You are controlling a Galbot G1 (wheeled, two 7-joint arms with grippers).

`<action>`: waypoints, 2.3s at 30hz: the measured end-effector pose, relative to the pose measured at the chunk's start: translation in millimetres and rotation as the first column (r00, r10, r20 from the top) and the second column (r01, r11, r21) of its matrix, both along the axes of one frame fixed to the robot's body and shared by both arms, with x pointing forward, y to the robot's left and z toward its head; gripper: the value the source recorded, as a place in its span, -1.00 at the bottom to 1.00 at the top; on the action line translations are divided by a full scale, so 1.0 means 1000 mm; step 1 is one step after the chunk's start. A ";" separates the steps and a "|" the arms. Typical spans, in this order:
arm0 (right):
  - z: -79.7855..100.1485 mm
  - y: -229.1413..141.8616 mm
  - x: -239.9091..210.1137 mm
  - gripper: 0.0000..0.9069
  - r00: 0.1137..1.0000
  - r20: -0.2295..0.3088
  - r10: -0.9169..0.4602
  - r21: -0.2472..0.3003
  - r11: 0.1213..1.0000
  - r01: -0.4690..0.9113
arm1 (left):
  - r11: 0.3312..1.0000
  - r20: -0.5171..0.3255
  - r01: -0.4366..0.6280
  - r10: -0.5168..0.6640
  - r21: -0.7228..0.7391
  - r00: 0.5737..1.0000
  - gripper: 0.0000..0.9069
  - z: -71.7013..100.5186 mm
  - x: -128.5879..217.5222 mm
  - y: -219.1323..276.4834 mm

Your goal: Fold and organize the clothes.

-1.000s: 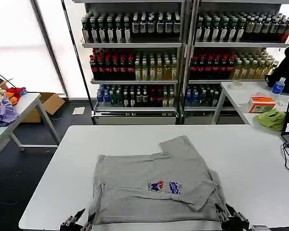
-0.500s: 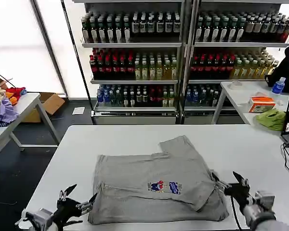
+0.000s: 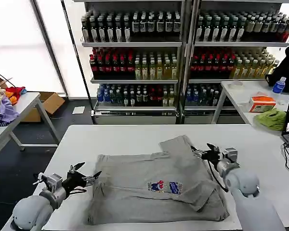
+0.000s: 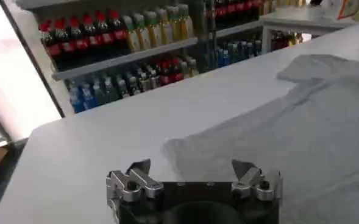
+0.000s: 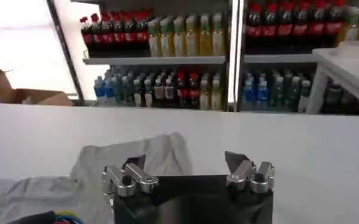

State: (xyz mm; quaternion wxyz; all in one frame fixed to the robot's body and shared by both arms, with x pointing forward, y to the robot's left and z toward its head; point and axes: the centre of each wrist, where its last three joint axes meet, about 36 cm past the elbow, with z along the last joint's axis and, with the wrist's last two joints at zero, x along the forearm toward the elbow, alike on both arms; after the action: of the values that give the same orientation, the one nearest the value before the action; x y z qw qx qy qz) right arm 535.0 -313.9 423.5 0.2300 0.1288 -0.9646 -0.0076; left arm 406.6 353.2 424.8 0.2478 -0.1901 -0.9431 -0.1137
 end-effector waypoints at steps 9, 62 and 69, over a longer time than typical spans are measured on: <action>-0.020 0.009 0.041 1.00 0.998 -0.062 0.024 -0.011 1.000 -0.024 | 1.000 -0.041 0.006 -0.006 -0.014 0.999 1.00 -0.021 0.054 -0.001; 0.015 0.012 -0.007 -1.00 0.999 0.012 0.040 0.184 0.982 -0.042 | 0.963 0.047 0.009 0.003 -0.271 0.999 -0.98 -0.006 0.042 -0.022; 0.028 0.002 -0.055 -1.00 0.998 0.051 0.038 0.209 0.977 -0.048 | 0.960 0.067 0.004 0.016 -0.280 0.998 -0.98 0.005 0.014 -0.026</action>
State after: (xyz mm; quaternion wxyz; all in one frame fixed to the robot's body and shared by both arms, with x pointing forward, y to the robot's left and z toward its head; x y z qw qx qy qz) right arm 479.9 -311.4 451.2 0.1926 0.1732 -0.9605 -0.1014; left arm 420.6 326.9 430.2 0.1864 -0.2163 -0.9583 0.0152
